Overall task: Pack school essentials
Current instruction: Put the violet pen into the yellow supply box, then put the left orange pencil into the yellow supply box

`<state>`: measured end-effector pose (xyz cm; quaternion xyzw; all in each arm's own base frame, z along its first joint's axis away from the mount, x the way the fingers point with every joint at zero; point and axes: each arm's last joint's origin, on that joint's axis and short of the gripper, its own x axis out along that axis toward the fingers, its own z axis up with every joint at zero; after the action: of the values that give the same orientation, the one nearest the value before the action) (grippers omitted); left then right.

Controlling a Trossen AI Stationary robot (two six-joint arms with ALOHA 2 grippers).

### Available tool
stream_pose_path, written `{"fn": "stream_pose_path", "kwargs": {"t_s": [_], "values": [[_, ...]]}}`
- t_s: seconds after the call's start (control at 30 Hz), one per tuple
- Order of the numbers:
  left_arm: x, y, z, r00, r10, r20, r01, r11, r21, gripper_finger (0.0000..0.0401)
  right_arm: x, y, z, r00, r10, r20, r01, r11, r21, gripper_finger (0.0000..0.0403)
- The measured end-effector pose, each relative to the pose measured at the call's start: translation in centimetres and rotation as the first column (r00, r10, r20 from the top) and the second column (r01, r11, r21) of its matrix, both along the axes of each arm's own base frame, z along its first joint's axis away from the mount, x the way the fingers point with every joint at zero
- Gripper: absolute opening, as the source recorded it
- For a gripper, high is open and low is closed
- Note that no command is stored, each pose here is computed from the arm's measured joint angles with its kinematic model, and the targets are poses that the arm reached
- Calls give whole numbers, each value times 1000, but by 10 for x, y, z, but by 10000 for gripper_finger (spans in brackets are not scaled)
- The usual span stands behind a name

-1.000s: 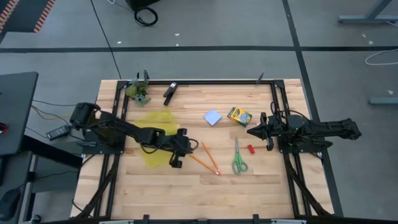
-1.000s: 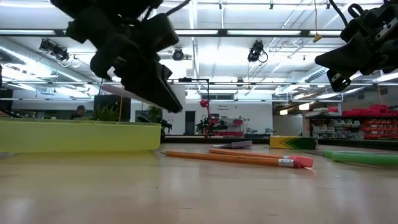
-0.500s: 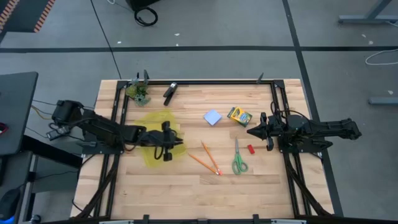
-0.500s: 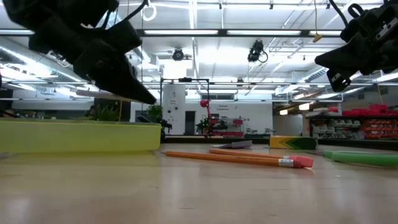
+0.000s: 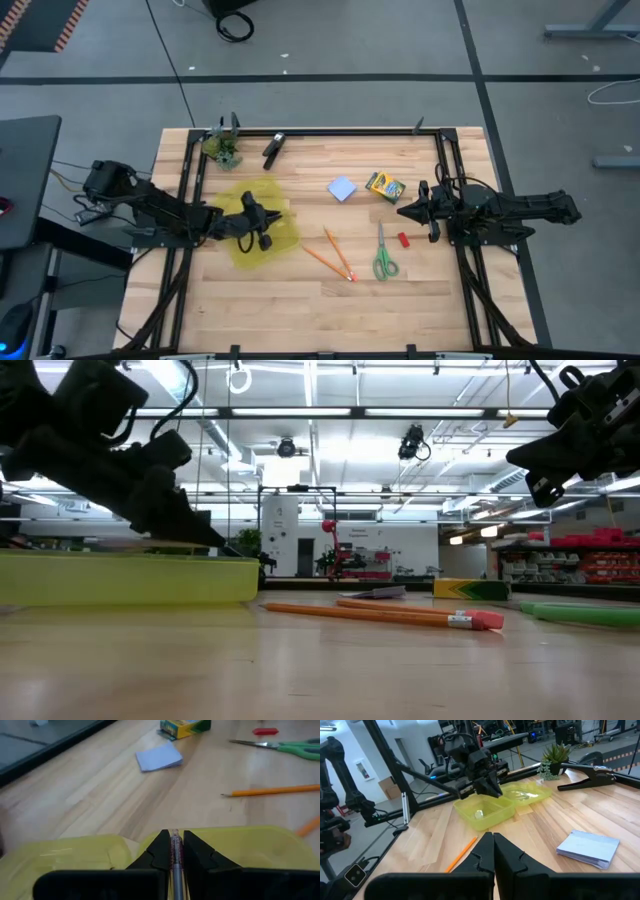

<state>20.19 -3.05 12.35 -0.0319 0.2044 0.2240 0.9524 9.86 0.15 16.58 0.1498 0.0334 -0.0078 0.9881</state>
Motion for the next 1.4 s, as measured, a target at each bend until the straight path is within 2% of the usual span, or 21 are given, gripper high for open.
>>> {"fn": "stream_pose_path", "kwargs": {"t_s": [0.27, 0.57, 0.9, 1.07, 1.4], "values": [[-1, -20, -7, 999, 24, -47, -17, 989, 150, 32, 0, 0, 0, 1000, 0, 0, 0, 1000, 0, 6], [15, -30, -26, 981, 48, -190, 18, 942, 335, 32, 0, 0, 0, 1000, 0, 0, 0, 1000, 0, 7], [13, -29, -33, 970, 62, -236, 25, 937, 349, 32, 0, 0, 0, 1000, 0, 0, 0, 1000, 0, 7], [13, -27, -34, 967, 41, -251, 41, 949, 313, 33, 0, 0, 0, 1000, 0, 0, 0, 1000, 0, 7], [11, -19, -39, 952, 61, -301, 24, 962, 272, 93, 0, 0, 0, 1000, 0, 0, 0, 1000, 0, 7]]}}
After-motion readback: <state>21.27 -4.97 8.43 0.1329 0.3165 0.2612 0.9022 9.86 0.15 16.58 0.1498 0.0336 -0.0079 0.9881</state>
